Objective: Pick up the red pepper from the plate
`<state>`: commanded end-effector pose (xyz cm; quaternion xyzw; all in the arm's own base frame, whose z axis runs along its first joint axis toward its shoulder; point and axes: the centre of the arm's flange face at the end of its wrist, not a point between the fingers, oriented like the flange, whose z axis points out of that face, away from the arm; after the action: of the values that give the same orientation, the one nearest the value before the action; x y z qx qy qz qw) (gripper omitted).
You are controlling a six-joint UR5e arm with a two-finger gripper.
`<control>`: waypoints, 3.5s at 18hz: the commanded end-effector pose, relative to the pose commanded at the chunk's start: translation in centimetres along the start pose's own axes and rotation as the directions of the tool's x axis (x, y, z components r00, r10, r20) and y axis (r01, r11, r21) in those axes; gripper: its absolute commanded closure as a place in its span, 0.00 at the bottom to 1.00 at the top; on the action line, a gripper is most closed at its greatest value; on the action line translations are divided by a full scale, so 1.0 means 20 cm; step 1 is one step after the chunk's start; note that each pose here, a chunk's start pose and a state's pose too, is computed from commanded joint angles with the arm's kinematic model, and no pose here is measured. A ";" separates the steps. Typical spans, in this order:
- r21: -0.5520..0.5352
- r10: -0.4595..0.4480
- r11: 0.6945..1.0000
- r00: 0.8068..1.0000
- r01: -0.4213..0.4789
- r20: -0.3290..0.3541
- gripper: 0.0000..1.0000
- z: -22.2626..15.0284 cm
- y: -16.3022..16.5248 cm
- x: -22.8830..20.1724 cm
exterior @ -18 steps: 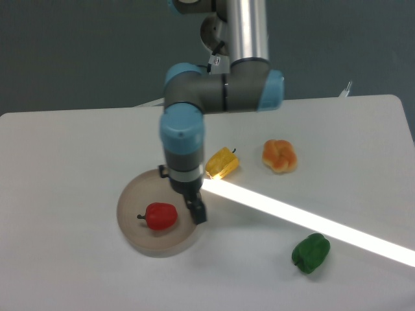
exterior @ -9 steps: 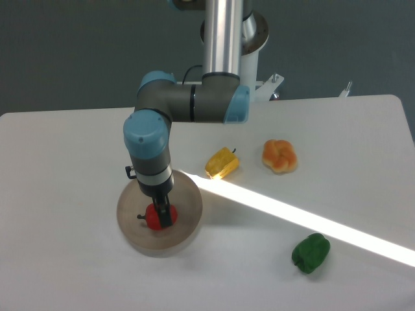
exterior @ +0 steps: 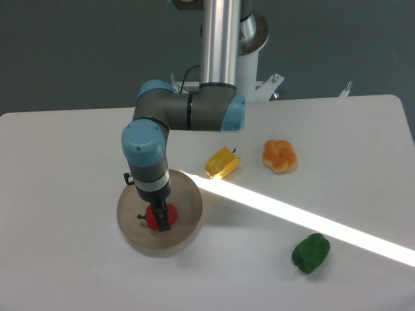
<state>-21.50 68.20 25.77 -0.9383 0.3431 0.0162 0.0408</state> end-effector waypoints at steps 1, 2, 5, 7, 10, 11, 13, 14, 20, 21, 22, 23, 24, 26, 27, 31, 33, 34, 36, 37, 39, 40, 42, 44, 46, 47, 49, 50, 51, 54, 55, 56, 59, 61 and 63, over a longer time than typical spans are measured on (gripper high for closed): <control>-0.002 0.001 1.000 1.000 -0.001 -0.004 0.00 0.02 0.00 0.00; -0.002 0.001 1.000 1.000 -0.001 -0.004 0.00 0.03 0.00 -0.01; -0.001 0.001 1.000 1.000 -0.001 -0.003 0.00 0.07 0.00 -0.01; -0.002 0.003 1.000 1.000 -0.003 -0.002 0.00 0.11 -0.01 -0.01; -0.005 0.003 1.000 1.000 -0.003 -0.005 0.00 0.13 0.00 -0.02; -0.006 0.003 1.000 1.000 -0.003 -0.008 0.00 0.13 0.00 -0.01; -0.008 0.002 1.000 1.000 -0.002 -0.017 0.00 0.16 0.00 0.00; -0.008 0.002 1.000 1.000 -0.002 -0.017 0.00 0.16 0.00 0.00; -0.007 0.001 1.000 1.000 -0.001 -0.019 0.07 0.16 0.00 0.00; -0.007 0.002 1.000 1.000 -0.002 -0.019 0.09 0.16 0.00 0.00; -0.006 0.001 1.000 1.000 -0.001 -0.019 0.13 0.16 -0.01 0.00; -0.004 0.002 1.000 1.000 -0.002 -0.018 0.18 0.16 -0.01 0.00; -0.004 0.002 1.000 1.000 -0.002 -0.018 0.23 0.16 -0.01 0.00; -0.002 0.007 1.000 1.000 -0.007 -0.018 0.33 0.15 -0.01 -0.01; 0.000 0.009 1.000 1.000 -0.009 -0.017 0.38 0.14 -0.01 -0.01; 0.009 0.011 1.000 1.000 -0.011 -0.002 0.42 0.09 0.00 -0.03; 0.011 0.010 1.000 1.000 -0.010 0.006 0.42 0.06 0.01 -0.05; 0.012 0.010 1.000 1.000 -0.010 0.012 0.42 0.03 0.01 -0.06; 0.018 0.005 1.000 0.999 -0.005 0.035 0.42 -0.04 0.02 -0.10; 0.019 -0.001 1.000 0.999 0.001 0.040 0.42 -0.07 0.03 -0.13; 0.017 -0.038 0.999 0.998 0.037 0.042 0.42 -0.16 0.14 -0.23; 0.016 -0.052 0.999 0.998 0.051 0.039 0.42 -0.20 0.19 -0.27; 0.015 -0.051 0.999 0.997 0.050 0.057 0.42 -0.29 0.31 -0.38; 0.021 -0.101 0.995 0.991 0.100 0.082 0.42 -0.37 0.49 -0.51; 0.016 -0.081 0.997 0.992 0.080 0.096 0.42 -0.41 0.61 -0.59; 0.009 -0.069 0.998 0.993 0.068 0.094 0.42 -0.43 0.71 -0.64; -0.003 -0.052 0.999 0.994 0.053 0.096 0.42 -0.48 0.97 -0.74; -0.008 -0.041 0.999 0.994 0.042 0.098 0.42 -0.49 1.07 -0.78; -0.013 -0.030 0.999 0.994 0.032 0.104 0.42 -0.50 1.13 -0.82; -0.029 -0.047 0.998 0.992 0.051 0.117 0.42 -0.48 1.32 -0.91; -0.032 -0.043 0.998 0.991 0.047 0.124 0.42 -0.48 1.38 -0.95; -0.034 -0.047 0.998 0.991 0.052 0.127 0.42 -0.48 1.43 -0.97; -0.040 -0.038 0.998 0.991 0.043 0.126 0.42 -0.45 1.55 -1.00; -0.041 -0.038 0.998 0.990 0.044 0.133 0.42 -0.45 1.60 -1.02; -0.043 -0.038 0.998 0.990 0.044 0.138 0.42 -0.46 1.63 -1.03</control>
<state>-58.32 55.88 33.99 -0.9425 0.3196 0.0874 0.0431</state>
